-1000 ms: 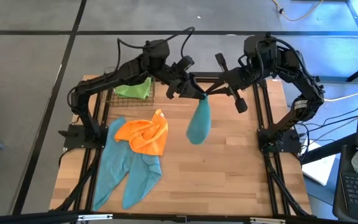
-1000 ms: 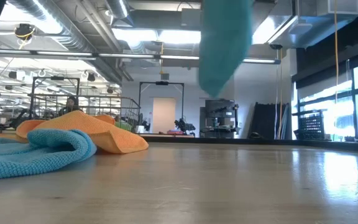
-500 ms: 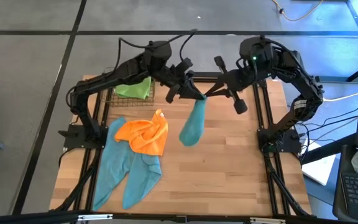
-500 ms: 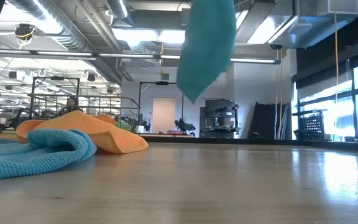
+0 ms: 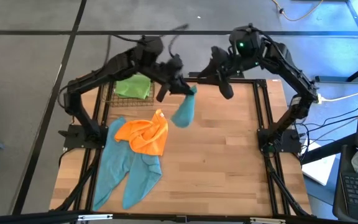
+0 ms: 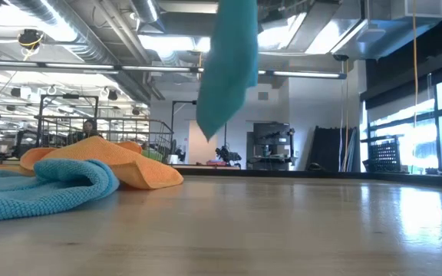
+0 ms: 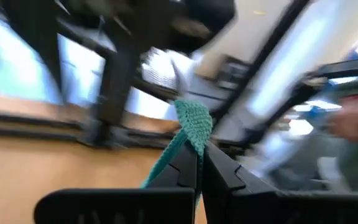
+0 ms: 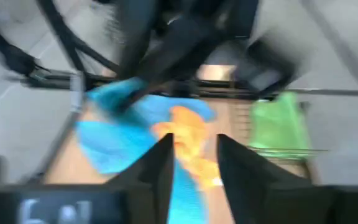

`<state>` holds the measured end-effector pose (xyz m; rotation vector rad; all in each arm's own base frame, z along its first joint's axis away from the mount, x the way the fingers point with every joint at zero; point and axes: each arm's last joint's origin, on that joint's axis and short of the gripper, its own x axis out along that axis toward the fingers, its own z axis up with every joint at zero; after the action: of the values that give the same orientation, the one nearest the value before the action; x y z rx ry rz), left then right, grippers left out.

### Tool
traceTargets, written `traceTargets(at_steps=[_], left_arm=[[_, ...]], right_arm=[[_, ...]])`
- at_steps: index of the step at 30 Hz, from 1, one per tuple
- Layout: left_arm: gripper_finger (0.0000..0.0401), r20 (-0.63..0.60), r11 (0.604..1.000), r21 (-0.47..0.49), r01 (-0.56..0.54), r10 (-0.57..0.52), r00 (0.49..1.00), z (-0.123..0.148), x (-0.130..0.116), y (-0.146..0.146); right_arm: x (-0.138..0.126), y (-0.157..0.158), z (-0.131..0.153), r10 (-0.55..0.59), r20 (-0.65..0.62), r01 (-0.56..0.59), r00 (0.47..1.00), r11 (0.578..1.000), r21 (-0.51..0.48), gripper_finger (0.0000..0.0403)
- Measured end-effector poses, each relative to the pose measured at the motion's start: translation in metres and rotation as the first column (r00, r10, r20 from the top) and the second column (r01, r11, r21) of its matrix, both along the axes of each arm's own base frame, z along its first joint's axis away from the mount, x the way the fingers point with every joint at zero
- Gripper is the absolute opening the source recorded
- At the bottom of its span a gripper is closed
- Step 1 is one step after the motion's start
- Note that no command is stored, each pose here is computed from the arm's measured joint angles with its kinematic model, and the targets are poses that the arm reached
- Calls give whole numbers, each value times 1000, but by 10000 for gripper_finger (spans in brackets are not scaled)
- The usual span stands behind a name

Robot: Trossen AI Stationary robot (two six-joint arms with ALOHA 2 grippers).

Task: Fold microfiber towels
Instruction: Fold the blue microfiber cloth

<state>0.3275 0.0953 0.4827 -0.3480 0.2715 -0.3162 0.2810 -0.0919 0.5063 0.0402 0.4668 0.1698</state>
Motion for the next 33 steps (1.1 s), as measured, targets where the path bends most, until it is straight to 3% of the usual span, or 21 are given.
traceTargets(at_steps=[4, 9, 13, 20, 24, 30, 33], left_arm=[[0, 21, 991, 132, -35, 32, 999, 11, -21, -6], [0, -50, 996, 73, 46, -43, 998, 5, -26, -9], [0, -79, 997, 74, 27, -21, 997, 3, -27, -11], [0, -132, 970, 209, -127, 157, 979, 11, -58, -16], [0, -144, 961, 228, -159, 195, 970, 15, -70, -19], [0, -147, 957, 232, -174, 211, 966, 15, -70, -19], [0, -146, 948, 247, -199, 240, 960, 15, -70, -18]], right_arm=[[18, -7, -8, 121, 32, -123, 992, 988, 94, 196], [50, -17, -15, 137, 131, -140, 982, 990, 14, 237], [71, -20, -24, 196, 176, -207, 965, 977, 51, 240], [86, -24, -49, 255, 80, -265, 964, 950, 163, 241], [86, -25, -49, 264, 89, -274, 960, 951, 140, 241], [97, -23, -31, 271, 265, -292, 925, 955, 45, 241], [105, -18, -31, 276, 296, -303, 914, 952, 47, 241]])
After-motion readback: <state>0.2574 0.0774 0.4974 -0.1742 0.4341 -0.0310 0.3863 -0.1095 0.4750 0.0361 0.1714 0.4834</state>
